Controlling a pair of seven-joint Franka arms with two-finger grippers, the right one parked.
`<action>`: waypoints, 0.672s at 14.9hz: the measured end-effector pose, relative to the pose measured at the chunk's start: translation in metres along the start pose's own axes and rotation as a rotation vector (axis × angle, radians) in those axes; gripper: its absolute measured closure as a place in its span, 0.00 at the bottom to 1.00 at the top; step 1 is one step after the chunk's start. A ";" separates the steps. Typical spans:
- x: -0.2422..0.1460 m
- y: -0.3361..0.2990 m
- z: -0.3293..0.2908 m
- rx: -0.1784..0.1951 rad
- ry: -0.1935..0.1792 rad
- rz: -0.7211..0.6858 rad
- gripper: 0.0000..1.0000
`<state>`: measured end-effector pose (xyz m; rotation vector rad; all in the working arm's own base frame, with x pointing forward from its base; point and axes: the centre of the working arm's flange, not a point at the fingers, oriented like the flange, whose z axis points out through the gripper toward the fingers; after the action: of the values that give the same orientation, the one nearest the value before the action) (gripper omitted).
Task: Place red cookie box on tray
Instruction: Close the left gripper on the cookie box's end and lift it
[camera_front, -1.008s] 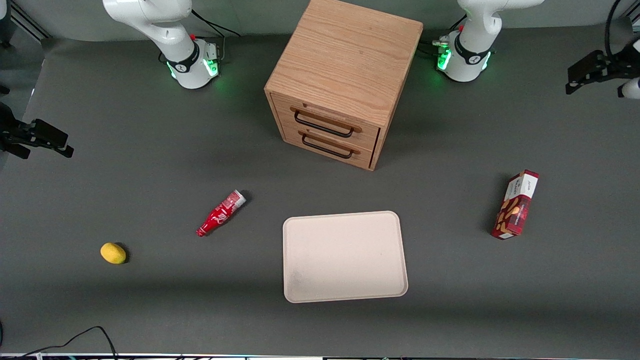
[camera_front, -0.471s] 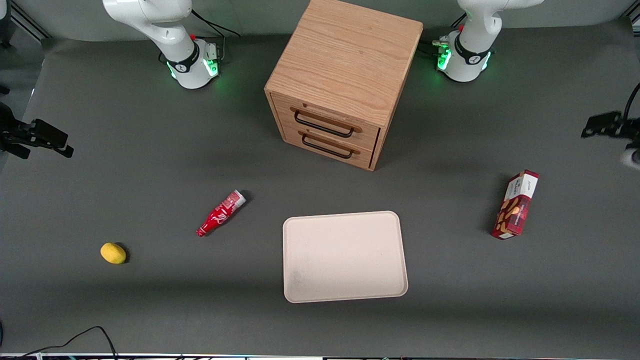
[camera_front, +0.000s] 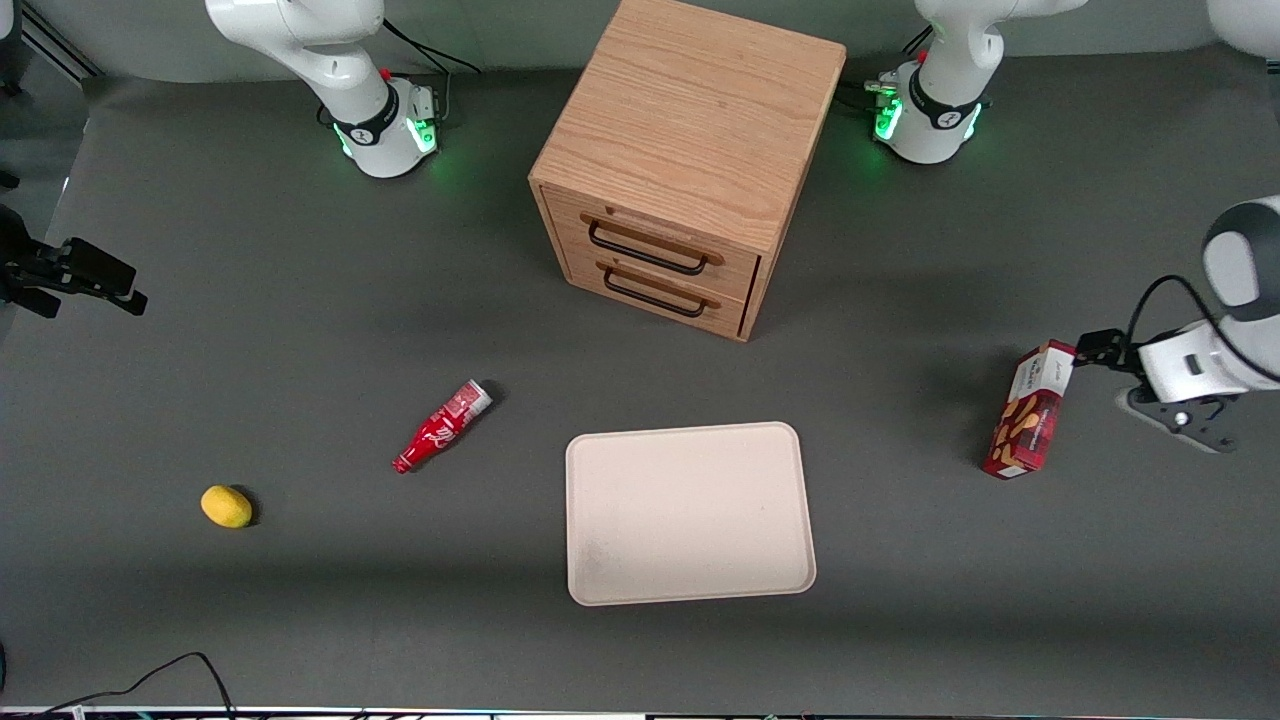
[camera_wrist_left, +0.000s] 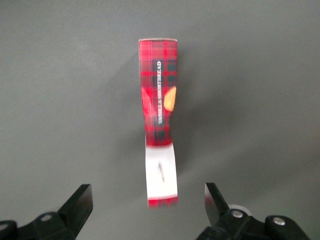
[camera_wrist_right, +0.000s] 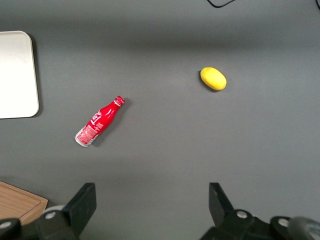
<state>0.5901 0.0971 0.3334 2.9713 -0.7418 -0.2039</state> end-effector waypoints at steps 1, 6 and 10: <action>0.002 0.000 0.019 0.003 0.017 -0.004 0.00; 0.011 0.005 0.088 0.039 0.090 -0.017 0.00; 0.012 0.008 0.115 0.035 0.085 -0.017 0.24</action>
<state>0.5803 0.0798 0.2187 2.9989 -0.7179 -0.0656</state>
